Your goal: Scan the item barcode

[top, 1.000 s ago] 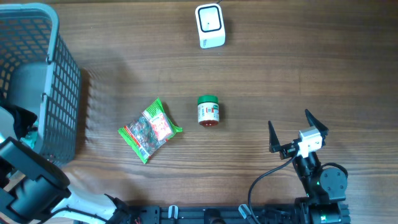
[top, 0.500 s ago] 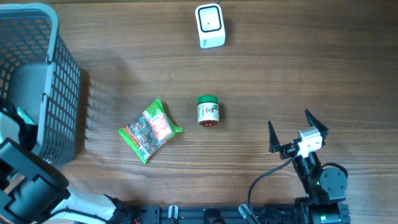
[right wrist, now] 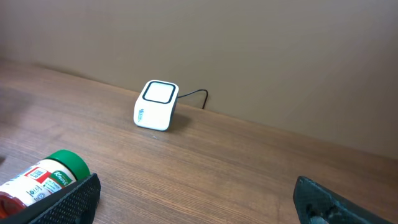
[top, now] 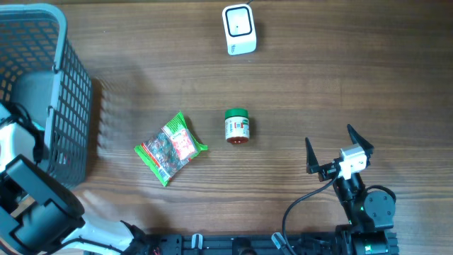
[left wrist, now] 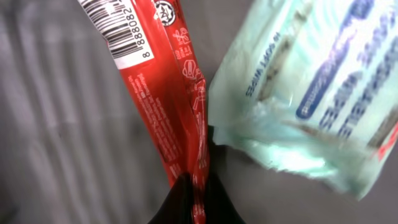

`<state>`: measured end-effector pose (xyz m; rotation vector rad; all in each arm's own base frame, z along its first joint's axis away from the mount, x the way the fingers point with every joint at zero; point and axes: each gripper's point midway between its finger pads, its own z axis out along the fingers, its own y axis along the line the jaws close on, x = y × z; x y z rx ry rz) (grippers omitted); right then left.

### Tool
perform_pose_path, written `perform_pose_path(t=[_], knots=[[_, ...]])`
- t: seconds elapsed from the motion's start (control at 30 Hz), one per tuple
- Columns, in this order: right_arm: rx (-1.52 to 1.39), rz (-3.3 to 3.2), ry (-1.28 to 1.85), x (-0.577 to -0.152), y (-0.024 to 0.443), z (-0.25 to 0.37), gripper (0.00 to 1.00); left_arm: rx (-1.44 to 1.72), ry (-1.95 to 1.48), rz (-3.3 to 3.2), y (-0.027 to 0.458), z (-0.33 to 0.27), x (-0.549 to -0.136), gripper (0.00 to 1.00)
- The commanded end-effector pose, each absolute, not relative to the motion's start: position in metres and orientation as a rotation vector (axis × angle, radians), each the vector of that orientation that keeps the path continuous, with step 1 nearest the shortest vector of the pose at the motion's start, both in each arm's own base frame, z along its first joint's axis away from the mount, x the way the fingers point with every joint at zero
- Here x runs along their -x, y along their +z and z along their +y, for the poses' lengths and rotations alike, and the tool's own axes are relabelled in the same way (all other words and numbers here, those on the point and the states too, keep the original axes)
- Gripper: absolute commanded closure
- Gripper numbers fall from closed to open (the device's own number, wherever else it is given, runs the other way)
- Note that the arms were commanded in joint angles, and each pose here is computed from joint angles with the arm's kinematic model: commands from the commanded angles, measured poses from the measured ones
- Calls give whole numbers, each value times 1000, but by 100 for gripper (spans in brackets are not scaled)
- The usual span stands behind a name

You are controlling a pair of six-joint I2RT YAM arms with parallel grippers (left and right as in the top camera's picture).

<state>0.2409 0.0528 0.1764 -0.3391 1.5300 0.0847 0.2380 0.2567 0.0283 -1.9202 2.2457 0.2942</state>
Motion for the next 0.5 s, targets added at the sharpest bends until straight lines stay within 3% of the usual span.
perform_pose_path(t=[0.0, 0.3, 0.47], knots=[[362, 1526, 87, -240, 176, 55, 0, 1881, 331, 2315, 31, 243, -234, 96], [362, 1526, 87, -240, 176, 55, 0, 1767, 392, 2094, 113, 260, -240, 96], [362, 1526, 86, -240, 176, 55, 0, 1697, 375, 1994, 125, 277, -261, 96]])
